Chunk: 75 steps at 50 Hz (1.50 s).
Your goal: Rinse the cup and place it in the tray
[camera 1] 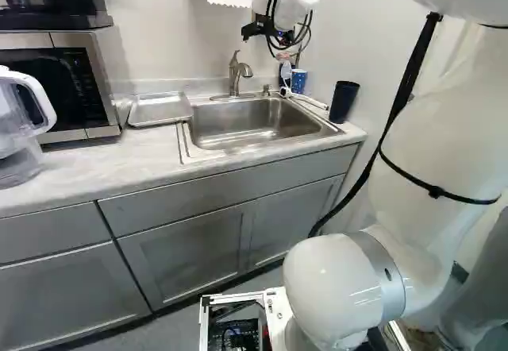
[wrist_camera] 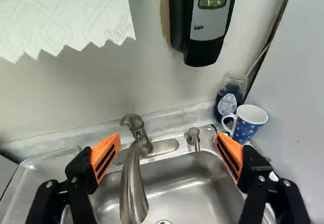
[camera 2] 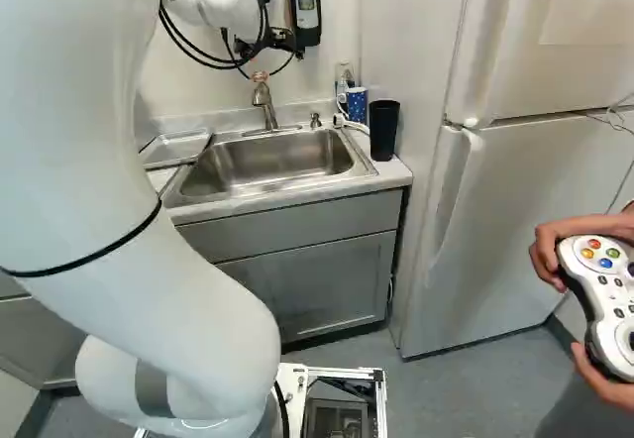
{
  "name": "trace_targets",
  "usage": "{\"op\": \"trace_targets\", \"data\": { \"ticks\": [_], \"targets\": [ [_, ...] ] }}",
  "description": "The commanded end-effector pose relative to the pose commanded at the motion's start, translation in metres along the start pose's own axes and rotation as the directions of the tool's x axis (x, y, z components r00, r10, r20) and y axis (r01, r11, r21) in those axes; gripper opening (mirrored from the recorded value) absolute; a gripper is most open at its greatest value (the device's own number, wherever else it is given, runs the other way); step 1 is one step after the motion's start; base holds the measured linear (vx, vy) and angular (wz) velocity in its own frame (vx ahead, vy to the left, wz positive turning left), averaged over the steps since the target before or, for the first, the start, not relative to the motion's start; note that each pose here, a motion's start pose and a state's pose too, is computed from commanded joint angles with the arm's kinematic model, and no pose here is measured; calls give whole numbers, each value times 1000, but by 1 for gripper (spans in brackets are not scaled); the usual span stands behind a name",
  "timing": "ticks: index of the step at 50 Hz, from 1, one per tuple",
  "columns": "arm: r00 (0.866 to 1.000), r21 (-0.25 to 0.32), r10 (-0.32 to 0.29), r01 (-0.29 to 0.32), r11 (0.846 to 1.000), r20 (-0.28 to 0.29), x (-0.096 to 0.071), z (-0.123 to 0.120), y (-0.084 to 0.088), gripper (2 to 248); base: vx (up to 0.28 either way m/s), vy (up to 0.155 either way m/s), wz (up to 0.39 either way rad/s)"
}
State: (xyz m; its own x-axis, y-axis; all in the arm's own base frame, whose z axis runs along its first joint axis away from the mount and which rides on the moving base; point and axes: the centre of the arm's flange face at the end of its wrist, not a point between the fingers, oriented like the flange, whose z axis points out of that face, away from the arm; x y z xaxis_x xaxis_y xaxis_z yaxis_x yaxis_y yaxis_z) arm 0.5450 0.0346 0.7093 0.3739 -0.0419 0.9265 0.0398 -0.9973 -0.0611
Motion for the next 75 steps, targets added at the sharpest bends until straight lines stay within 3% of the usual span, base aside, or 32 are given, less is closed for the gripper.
{"op": "trace_targets", "data": {
  "ticks": [15,41,56,75],
  "targets": [
    [1000,3,-2,2,1000,31,-11,18,-2,247,0,0,0],
    [999,10,-5,5,1000,34,-6,34,-7,247,0,0,0],
    [997,13,-8,7,1000,78,-17,49,-10,247,0,0,0],
    [997,19,-10,9,1000,77,-13,59,-14,247,0,0,0]
  ]
}}
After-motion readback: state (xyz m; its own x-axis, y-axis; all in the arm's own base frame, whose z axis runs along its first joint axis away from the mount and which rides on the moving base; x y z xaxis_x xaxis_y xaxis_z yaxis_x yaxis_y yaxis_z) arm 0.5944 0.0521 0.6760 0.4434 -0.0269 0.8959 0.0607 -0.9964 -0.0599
